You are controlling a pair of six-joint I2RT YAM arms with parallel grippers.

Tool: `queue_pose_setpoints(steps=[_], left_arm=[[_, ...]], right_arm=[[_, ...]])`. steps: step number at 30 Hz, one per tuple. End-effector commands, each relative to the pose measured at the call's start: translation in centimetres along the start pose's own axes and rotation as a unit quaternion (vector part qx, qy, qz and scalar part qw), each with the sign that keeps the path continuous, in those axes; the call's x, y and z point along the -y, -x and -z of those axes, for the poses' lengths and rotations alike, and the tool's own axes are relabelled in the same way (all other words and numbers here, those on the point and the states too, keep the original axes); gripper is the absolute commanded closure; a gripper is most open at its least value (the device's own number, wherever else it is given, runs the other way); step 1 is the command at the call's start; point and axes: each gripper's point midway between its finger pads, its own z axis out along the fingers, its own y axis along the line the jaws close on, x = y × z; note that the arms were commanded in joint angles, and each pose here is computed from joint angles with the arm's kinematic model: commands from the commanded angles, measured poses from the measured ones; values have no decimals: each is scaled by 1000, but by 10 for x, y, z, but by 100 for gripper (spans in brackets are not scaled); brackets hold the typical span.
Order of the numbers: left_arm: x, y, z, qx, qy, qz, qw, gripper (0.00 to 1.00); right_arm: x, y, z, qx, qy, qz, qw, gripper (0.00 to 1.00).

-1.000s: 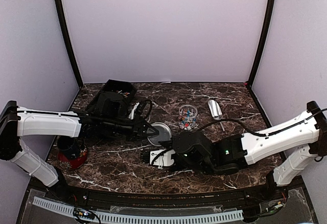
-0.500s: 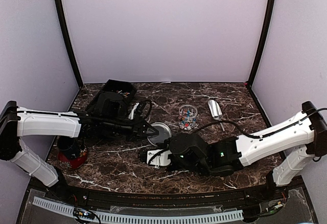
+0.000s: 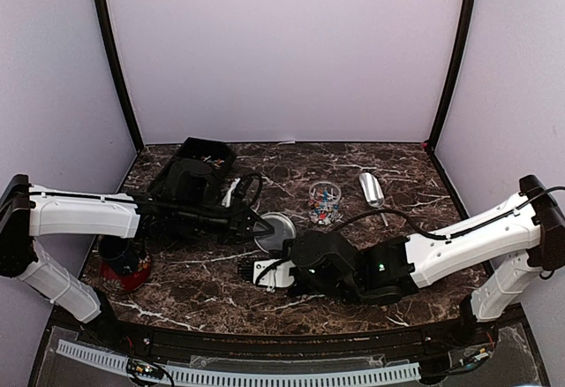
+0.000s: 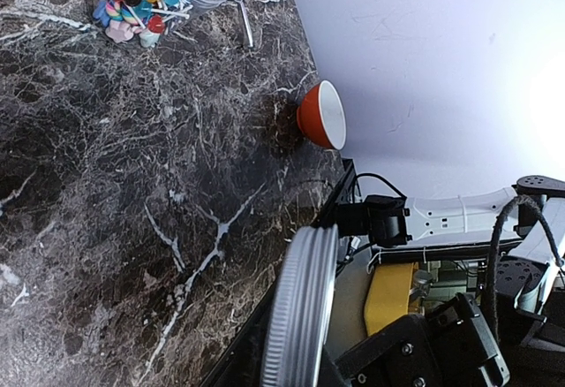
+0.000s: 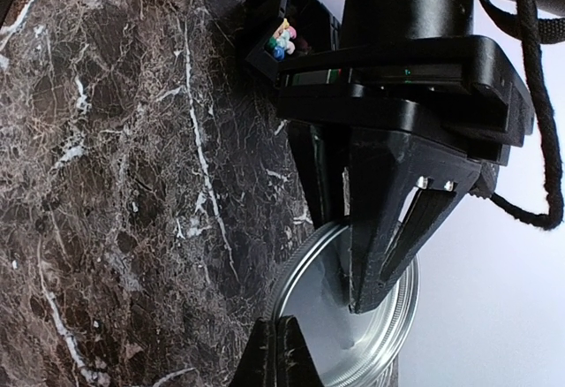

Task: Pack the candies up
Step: Pass from the left arm to the right

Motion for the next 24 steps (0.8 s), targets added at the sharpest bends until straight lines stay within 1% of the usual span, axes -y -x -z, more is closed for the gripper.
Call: queue_pose_setpoints(steps=[1,7,10,16,20,24], left_arm=[[16,4,9,12,-23,-19,999,100],[14,0,7,-2,-10,-51,999,100],[12,-6,6,-12,7,-77,997,100],[9,-17,2,-28,21,-98,995,100],[9,-18,3,-28,27,-103,994,100],[7,-18,4,-25,34,-102,994,100]], right_arm=[[2,2,-1,7,9,-19,1000,100],[4,1,2,13,61,-63,996,100],[9,2,5,24,103,-110,988,100],[12,1,6,18,170,-164,971,100],[20,8,6,17,190,-185,964,100],[22,6,5,8,194,-189,963,100]])
